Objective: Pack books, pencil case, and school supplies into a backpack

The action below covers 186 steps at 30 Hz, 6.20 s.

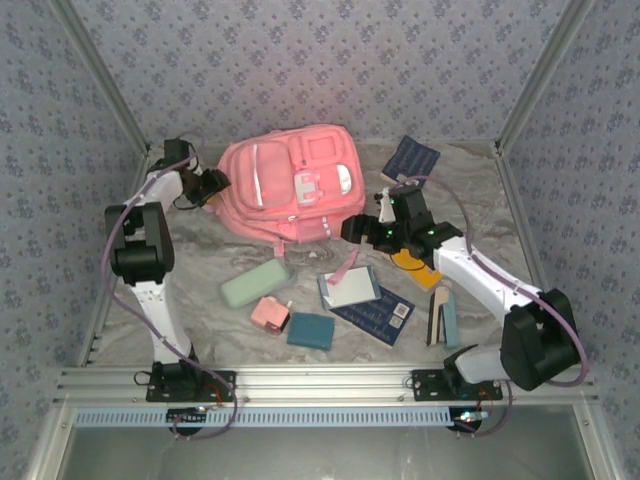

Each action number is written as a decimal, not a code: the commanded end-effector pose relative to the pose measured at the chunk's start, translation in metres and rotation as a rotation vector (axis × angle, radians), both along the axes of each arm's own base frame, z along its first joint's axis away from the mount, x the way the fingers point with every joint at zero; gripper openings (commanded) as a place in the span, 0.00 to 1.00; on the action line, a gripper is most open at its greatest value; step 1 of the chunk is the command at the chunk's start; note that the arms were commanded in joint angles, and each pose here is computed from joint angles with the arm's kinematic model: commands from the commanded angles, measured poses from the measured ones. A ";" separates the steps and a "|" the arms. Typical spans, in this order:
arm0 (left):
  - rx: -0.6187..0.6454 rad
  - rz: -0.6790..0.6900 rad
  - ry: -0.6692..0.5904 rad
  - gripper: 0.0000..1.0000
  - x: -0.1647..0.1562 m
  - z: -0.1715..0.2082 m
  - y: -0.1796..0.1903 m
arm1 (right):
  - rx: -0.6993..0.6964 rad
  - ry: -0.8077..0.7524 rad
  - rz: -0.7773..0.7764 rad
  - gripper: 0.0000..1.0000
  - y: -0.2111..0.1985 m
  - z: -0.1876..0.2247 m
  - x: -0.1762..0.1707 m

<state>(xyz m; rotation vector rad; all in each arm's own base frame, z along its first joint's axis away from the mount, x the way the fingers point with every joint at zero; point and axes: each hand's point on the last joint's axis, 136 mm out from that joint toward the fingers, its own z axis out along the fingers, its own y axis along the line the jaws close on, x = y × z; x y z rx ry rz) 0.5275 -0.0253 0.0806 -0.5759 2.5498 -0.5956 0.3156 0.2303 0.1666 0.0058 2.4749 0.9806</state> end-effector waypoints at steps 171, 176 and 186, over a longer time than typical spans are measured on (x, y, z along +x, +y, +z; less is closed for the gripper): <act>-0.118 -0.112 -0.133 0.41 -0.167 0.128 -0.112 | -0.112 -0.409 0.680 0.00 0.114 -0.029 0.018; -0.026 -0.083 -0.127 0.57 -0.169 0.131 -0.087 | -0.281 -0.449 0.780 0.00 0.090 -0.046 0.008; -0.047 -0.072 0.033 0.57 -0.160 0.086 -0.091 | -0.382 -0.460 0.791 0.00 0.058 -0.072 0.008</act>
